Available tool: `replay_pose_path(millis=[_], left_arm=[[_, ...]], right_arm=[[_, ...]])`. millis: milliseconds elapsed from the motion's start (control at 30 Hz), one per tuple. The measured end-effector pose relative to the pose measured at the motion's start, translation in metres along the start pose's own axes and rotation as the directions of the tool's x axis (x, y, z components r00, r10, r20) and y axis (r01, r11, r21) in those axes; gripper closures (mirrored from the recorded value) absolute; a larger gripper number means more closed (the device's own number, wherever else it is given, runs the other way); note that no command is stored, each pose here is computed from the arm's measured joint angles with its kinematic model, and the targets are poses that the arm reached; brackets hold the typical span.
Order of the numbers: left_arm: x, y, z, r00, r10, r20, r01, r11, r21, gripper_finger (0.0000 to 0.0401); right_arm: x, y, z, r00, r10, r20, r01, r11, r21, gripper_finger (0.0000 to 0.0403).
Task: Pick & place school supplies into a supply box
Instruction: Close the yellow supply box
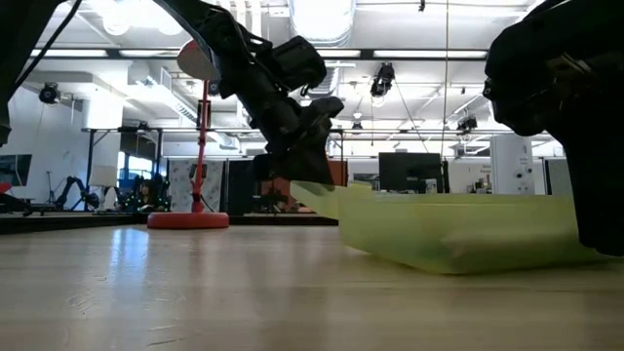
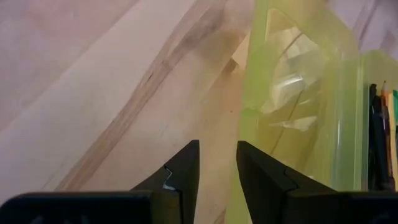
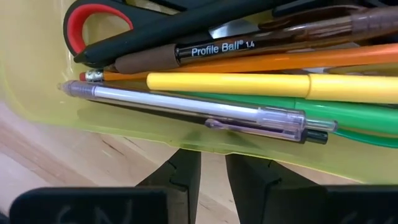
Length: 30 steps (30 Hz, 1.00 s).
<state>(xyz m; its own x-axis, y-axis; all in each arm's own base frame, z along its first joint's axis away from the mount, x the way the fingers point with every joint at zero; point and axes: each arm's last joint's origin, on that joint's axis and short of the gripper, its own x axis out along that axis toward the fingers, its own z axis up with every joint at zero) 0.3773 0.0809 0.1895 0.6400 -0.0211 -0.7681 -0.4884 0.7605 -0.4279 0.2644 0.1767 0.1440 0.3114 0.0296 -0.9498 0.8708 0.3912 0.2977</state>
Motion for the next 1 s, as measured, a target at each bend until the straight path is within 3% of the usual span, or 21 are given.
replay_pose_path(millis=[1000], left_arm=[[-0.022,-0.009,0.007,0.998,-0.040,0.054,0.042,0.998,-0.037,0.0309]], right_arm=[[0.000,-0.005,0.002,0.999,-0.049,0.015,0.049,0.997,-0.053,0.0335]])
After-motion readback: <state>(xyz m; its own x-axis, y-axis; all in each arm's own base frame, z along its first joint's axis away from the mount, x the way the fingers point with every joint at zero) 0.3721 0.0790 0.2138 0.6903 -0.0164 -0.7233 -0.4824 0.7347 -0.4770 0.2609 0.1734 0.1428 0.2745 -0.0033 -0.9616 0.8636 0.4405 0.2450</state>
